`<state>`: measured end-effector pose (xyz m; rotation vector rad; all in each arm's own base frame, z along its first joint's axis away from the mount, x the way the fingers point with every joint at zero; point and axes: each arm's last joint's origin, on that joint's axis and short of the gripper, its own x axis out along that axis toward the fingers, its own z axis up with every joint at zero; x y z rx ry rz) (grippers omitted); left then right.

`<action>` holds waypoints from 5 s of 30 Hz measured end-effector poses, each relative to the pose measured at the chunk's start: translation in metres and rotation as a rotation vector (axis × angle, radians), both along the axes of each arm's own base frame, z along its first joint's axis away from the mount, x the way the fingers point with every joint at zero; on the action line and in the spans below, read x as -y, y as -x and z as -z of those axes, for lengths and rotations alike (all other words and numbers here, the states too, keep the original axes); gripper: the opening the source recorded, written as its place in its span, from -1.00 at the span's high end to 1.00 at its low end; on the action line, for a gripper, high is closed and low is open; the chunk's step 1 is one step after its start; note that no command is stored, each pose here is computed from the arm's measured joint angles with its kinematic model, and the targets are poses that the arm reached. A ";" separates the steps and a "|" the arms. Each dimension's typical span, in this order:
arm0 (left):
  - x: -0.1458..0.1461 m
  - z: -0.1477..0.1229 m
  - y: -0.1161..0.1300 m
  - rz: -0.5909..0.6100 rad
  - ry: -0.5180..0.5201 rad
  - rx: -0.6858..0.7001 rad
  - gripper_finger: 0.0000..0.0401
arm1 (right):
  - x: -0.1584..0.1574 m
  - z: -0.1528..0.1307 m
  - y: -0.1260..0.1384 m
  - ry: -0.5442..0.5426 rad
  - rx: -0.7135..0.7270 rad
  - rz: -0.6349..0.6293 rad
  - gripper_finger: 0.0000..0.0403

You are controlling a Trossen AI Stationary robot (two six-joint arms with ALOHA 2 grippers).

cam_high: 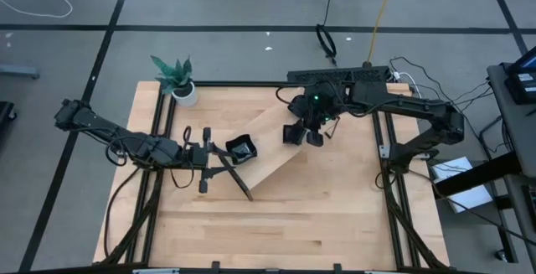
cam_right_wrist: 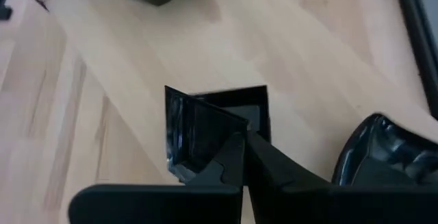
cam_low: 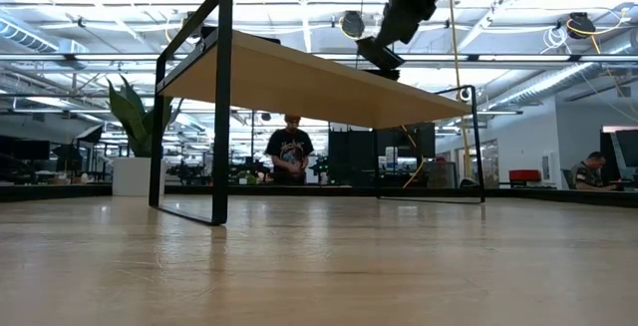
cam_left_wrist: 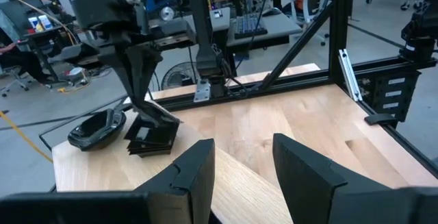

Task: Pick & Place Mini shaped plates
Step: Stack the square plate on top of the other square plates on the shelf, then return to Home Position

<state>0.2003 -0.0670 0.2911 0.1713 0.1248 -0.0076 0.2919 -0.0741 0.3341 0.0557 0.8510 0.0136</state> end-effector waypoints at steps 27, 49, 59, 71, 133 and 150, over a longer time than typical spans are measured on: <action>0.000 0.000 0.000 0.000 0.000 0.000 0.24 | 0.007 0.005 -0.012 0.242 0.072 0.000 0.85; 0.000 0.000 0.000 0.001 0.000 0.000 0.24 | -0.055 -0.002 0.039 0.095 0.095 0.093 1.00; 0.000 0.000 0.000 0.004 0.001 0.000 0.24 | -0.083 0.068 0.123 -0.006 0.508 0.039 1.00; 0.000 0.018 0.002 0.013 0.036 -0.065 0.24 | -0.088 0.139 0.177 0.054 0.725 -0.009 1.00; -0.018 0.126 0.106 0.081 0.110 0.080 0.24 | -0.088 0.163 0.196 0.124 0.902 -0.114 1.00; -0.018 0.126 0.106 0.081 0.111 0.081 0.24 | -0.088 0.163 0.196 0.124 0.902 -0.113 1.00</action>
